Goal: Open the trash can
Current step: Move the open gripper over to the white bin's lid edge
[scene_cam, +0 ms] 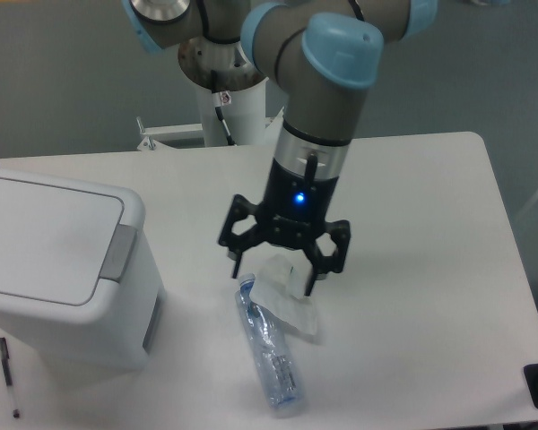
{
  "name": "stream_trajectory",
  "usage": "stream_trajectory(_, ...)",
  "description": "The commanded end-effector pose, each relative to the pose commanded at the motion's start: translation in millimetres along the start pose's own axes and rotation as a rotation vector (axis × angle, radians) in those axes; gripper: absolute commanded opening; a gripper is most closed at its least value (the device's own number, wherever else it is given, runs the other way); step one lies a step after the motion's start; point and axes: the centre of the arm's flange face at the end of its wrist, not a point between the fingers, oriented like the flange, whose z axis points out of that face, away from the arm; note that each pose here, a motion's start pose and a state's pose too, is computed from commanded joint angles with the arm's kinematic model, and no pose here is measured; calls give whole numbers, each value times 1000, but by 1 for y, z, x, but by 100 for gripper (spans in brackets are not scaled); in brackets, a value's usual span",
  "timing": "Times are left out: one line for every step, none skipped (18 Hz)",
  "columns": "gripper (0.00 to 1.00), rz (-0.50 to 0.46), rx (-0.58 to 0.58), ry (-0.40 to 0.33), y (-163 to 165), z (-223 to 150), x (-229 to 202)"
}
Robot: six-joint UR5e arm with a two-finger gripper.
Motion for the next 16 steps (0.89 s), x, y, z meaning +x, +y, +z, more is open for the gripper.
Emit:
stream_trajectory(100,5,-3,6,0,2,6)
stream_trajectory(100,3,-8,13,1,4,14)
stream_trajectory(100,5,-9,18,0,5,25)
stream_trajectory(100,3,-9,23,0,4,33)
stream_trajectory(100,-2,-15,27,4,6,36)
stream_trajectory(100,-4,-23,34,7,10,39)
stream_trajectory(100,-7,-28,41,10,12,40)
stream_trajectory(100,-20,-26,61,12,14,43)
stream_trajectory(100,-41,-19,76,13,12,46)
stream_trajectory(100,-59,-20,88,16,13,49)
stream_trajectory(100,-65,-23,89,18,14,52)
stream_trajectory(100,-66,-25,89,21,13,53)
stream_trajectory(100,-66,-25,89,23,11,55)
stream_trajectory(100,-66,-24,89,26,8,58)
stream_trajectory(100,-66,-25,88,27,8,59)
stream_trajectory(100,-64,-25,88,27,9,59)
